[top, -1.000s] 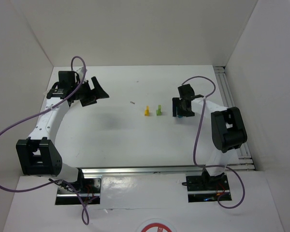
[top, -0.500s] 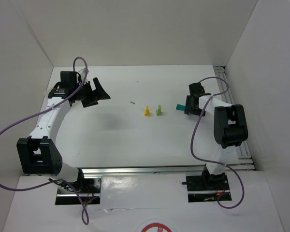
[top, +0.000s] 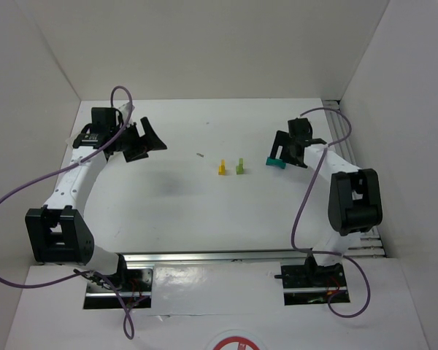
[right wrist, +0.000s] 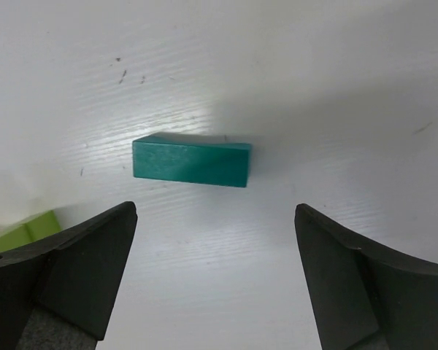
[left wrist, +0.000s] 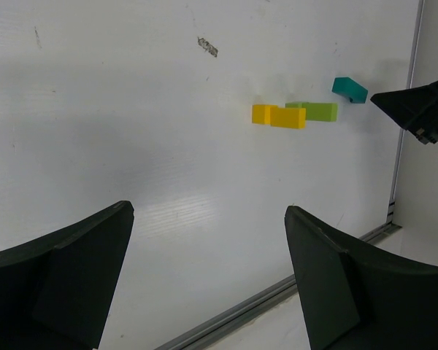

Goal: Build the wood block tower

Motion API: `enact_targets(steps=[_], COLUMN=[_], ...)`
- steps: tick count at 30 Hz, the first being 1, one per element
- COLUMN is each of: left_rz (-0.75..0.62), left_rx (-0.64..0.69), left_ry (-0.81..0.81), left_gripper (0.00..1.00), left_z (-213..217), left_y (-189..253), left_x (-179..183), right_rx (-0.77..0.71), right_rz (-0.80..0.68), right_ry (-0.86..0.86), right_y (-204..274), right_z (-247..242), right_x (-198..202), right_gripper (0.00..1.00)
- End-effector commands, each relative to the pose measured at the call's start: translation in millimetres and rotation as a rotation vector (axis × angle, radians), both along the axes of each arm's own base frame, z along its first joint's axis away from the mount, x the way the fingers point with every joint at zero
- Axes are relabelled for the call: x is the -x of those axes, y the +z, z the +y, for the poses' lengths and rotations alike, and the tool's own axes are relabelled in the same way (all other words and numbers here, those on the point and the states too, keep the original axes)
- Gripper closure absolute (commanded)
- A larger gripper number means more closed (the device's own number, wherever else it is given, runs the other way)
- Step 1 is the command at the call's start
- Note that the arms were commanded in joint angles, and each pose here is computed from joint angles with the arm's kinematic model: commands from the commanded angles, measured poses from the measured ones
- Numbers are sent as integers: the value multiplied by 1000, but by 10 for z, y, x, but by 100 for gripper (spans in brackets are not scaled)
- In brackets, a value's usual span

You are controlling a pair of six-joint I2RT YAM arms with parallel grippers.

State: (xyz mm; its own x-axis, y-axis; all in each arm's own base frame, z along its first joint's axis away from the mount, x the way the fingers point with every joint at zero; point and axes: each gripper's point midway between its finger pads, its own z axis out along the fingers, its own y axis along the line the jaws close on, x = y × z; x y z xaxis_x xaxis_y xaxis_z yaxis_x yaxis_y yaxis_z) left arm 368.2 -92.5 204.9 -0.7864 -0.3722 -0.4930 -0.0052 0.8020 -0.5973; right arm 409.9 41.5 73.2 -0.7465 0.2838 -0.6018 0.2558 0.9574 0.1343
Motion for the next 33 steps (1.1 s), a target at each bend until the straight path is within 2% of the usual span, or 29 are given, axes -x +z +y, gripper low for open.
enact_targets(steps=[1, 7, 16, 31, 33], left_rz=[-47, -47, -61, -65, -65], left_rx=[-9, -9, -22, -28, -28], left_ry=[-32, -32, -31, -36, -37], left_gripper=[3, 3, 3, 3, 3], left_z=[-35, -35, -18, -15, -15], left_y=[97, 97, 121, 119, 119], left_x=[-45, -45, -42, -43, -43], right_rx=[-48, 15, 89, 92, 85], right_rz=[-63, -4, 7, 15, 17], right_ry=[-25, -26, -65, -56, -50], right_y=[102, -116, -125, -218, -221], right_z=[135, 294, 249, 304, 320], right_x=[-193, -257, -323, -377, -375], right_gripper=[4, 1, 1, 1, 4])
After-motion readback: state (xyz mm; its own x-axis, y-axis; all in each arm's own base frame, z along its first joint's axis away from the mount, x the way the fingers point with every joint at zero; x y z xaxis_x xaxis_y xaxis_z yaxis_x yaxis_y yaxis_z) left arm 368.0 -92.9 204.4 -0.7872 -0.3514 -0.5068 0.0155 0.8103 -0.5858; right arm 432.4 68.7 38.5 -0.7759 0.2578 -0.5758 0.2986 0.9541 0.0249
